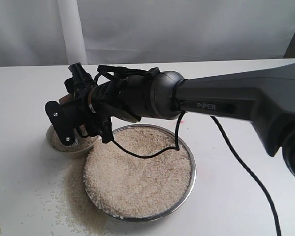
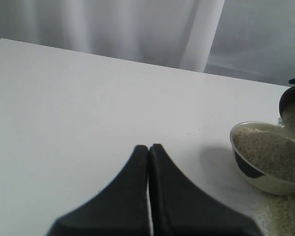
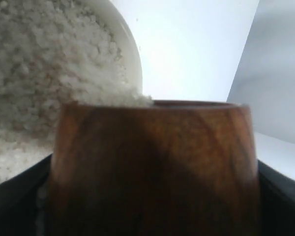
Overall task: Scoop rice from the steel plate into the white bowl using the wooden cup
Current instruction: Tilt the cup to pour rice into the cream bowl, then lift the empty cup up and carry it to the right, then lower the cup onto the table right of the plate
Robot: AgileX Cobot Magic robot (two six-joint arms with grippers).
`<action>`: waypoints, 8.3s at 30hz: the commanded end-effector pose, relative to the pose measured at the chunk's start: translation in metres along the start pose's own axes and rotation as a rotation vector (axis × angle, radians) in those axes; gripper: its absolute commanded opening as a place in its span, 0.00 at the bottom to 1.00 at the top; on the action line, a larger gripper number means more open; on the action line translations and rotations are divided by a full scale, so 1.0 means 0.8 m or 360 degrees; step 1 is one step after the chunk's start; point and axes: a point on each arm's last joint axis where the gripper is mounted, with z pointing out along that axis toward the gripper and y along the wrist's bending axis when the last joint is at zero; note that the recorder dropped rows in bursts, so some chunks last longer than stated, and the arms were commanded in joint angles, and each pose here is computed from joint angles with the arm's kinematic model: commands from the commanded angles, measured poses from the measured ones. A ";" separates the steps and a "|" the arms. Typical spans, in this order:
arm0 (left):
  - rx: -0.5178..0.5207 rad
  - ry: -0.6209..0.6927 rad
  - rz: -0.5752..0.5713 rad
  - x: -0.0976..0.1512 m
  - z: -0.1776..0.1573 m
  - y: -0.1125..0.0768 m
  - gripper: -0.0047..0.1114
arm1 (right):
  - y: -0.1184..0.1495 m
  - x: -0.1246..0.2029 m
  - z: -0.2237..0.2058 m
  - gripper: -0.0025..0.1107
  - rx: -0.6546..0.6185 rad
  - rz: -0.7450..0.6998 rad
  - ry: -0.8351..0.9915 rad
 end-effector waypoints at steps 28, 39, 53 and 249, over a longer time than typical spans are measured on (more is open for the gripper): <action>0.0017 -0.0011 -0.0008 -0.002 0.000 -0.001 0.04 | -0.015 0.001 -0.005 0.02 0.0127 -0.0596 0.0064; 0.0017 -0.0011 -0.0008 -0.002 0.000 -0.001 0.04 | -0.017 0.002 -0.005 0.02 0.0143 -0.0735 0.0088; 0.0017 -0.0011 -0.0008 -0.002 0.000 -0.001 0.04 | -0.016 -0.015 -0.008 0.02 0.0156 -0.1036 0.0132; 0.0017 -0.0011 -0.0008 -0.002 0.000 -0.001 0.04 | 0.282 0.244 -0.151 0.74 0.1064 0.2660 0.0365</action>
